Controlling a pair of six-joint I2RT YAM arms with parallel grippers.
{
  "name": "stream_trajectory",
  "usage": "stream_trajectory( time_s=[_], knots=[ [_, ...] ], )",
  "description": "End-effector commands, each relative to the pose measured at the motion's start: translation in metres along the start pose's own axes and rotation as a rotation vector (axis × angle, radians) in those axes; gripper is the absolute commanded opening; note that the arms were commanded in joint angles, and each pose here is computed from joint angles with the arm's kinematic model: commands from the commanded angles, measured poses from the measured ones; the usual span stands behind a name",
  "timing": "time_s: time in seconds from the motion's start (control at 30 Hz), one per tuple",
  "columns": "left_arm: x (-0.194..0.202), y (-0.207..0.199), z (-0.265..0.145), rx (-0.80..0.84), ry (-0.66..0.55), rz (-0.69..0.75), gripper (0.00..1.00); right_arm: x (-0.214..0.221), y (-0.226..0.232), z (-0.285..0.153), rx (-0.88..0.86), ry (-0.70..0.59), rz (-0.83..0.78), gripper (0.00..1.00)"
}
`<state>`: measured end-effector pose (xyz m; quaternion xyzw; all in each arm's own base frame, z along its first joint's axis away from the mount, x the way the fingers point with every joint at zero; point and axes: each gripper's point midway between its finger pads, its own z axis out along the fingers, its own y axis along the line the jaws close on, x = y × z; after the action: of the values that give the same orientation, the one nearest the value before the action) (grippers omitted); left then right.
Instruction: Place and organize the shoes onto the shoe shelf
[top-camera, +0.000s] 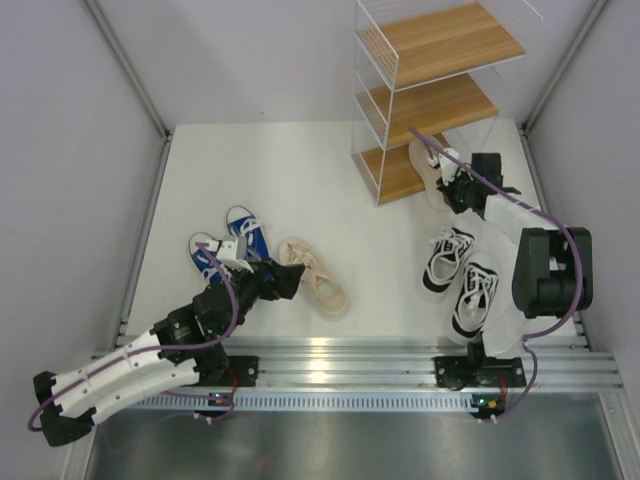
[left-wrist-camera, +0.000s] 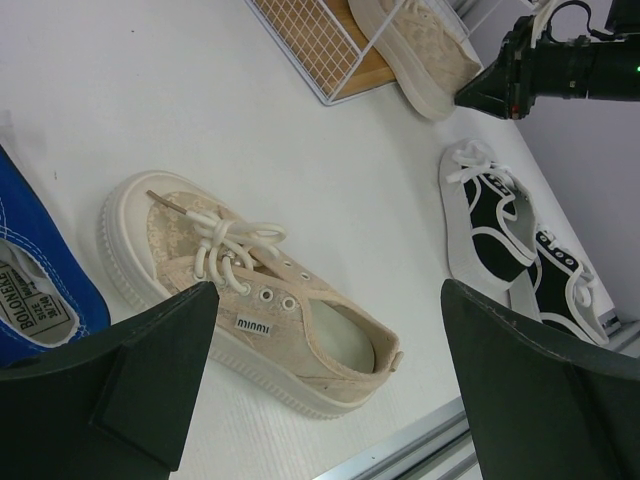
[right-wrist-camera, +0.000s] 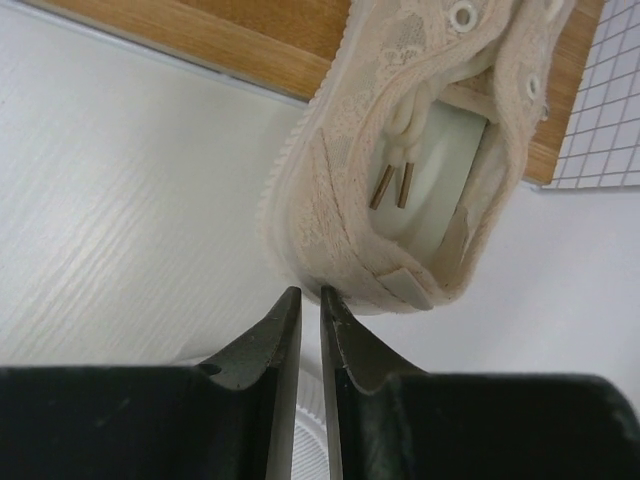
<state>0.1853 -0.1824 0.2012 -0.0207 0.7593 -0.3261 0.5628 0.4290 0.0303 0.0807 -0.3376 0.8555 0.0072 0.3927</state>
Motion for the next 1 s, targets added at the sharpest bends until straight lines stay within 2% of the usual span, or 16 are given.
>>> stream_trajectory(
  time_s=[0.0,0.4,0.7,0.87,0.9,0.97],
  knots=[
    [-0.009,-0.005,0.003,0.011,-0.041,-0.017,0.98,-0.053,-0.044,-0.005,0.142,-0.163,-0.048,0.14],
    [-0.009,-0.007,0.003,0.018,-0.037,-0.020,0.98,-0.073,-0.063,-0.011,0.230,-0.233,-0.023,0.18],
    [-0.007,-0.008,0.003,0.020,-0.027,-0.029,0.98,-0.079,-0.052,-0.012,0.180,-0.276,-0.021,0.24],
    [-0.004,-0.010,0.004,0.019,-0.014,-0.068,0.98,-0.079,-0.039,-0.022,0.124,-0.269,-0.012,0.33],
    [-0.001,-0.010,0.006,0.014,-0.003,-0.071,0.98,-0.084,-0.037,-0.032,0.122,-0.282,-0.015,0.39],
    [0.003,-0.009,0.006,0.000,0.014,-0.102,0.98,-0.082,-0.022,-0.042,0.062,-0.271,-0.010,0.45]
  ],
)
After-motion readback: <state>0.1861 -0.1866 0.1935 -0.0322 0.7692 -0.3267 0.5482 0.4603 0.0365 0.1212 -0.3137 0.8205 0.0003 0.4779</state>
